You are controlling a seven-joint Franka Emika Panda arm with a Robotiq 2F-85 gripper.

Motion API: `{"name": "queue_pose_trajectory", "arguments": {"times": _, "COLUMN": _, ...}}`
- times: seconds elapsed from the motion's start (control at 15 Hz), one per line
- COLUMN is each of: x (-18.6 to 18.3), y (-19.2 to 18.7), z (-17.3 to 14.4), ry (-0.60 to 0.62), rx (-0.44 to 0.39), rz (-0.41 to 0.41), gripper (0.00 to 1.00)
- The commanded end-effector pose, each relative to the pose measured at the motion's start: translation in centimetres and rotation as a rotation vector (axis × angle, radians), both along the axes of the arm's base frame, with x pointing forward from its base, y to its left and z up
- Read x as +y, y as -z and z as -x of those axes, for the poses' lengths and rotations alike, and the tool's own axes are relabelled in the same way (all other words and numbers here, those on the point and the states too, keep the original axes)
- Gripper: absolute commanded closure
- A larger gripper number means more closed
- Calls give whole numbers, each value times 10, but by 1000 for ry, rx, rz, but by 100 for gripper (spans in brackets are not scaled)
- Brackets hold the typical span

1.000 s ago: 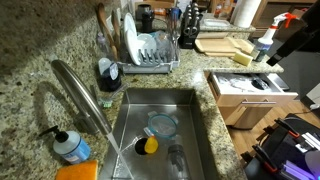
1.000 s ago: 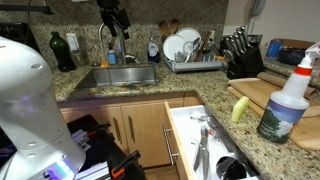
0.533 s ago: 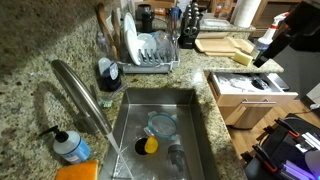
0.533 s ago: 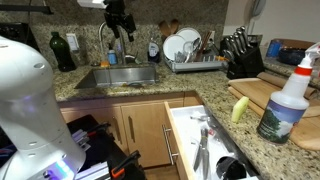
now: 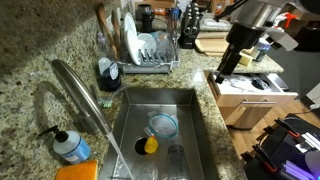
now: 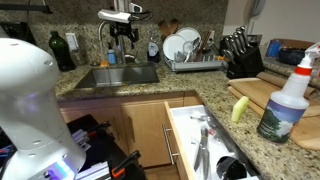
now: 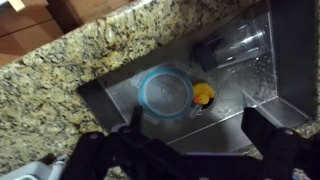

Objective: Close the faucet using the faucet handle on the right

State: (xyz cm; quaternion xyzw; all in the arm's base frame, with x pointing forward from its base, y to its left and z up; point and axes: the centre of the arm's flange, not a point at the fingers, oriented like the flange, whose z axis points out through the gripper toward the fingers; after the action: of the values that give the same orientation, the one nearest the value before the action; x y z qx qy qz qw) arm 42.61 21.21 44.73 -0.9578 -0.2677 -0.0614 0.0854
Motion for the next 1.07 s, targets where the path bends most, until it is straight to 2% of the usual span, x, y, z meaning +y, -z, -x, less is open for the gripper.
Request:
{"name": "queue_pose_trajectory", "arguments": {"times": 0.0, "x": 57, "y": 15, "z": -72, "ry": -160, "rx": 43, "rz": 105, "gripper": 0}}
{"name": "queue_pose_trajectory", "arguments": {"times": 0.13, "x": 76, "y": 21, "z": -90, "ry": -227, "rx": -13, "rz": 199, "gripper": 0}}
{"name": "queue_pose_trajectory", "arguments": {"times": 0.2, "x": 79, "y": 17, "z": -93, "ry": -244, "rx": -44, "rz": 220, "gripper": 0}}
{"name": "queue_pose_trajectory", "arguments": {"times": 0.27, "x": 65, "y": 26, "z": -65, "ry": -203, "rx": -29, "rz": 171, "gripper": 0}}
{"name": "queue_pose_trajectory", "arguments": {"times": 0.47, "x": 76, "y": 27, "z": -83, "ry": -229, "rx": -49, "rz": 195, "gripper": 0}}
{"name": "queue_pose_trajectory", "arguments": {"times": 0.6, "x": 69, "y": 30, "z": -85, "ry": -207, "rx": -73, "rz": 175, "gripper": 0}}
{"name": "queue_pose_trajectory", "arguments": {"times": 0.67, "x": 72, "y": 37, "z": -97, "ry": -200, "rx": -142, "rz": 143, "gripper": 0}}
{"name": "queue_pose_trajectory", "arguments": {"times": 0.8, "x": 96, "y": 42, "z": -126, "ry": -209, "rx": -241, "rz": 131, "gripper": 0}}
{"name": "queue_pose_trajectory", "arguments": {"times": 0.93, "x": 122, "y": 49, "z": -147, "ry": -297, "rx": -282, "rz": 135, "gripper": 0}}
{"name": "queue_pose_trajectory", "arguments": {"times": 1.0, "x": 134, "y": 55, "z": -155, "ry": -340, "rx": -272, "rz": 134, "gripper": 0}}
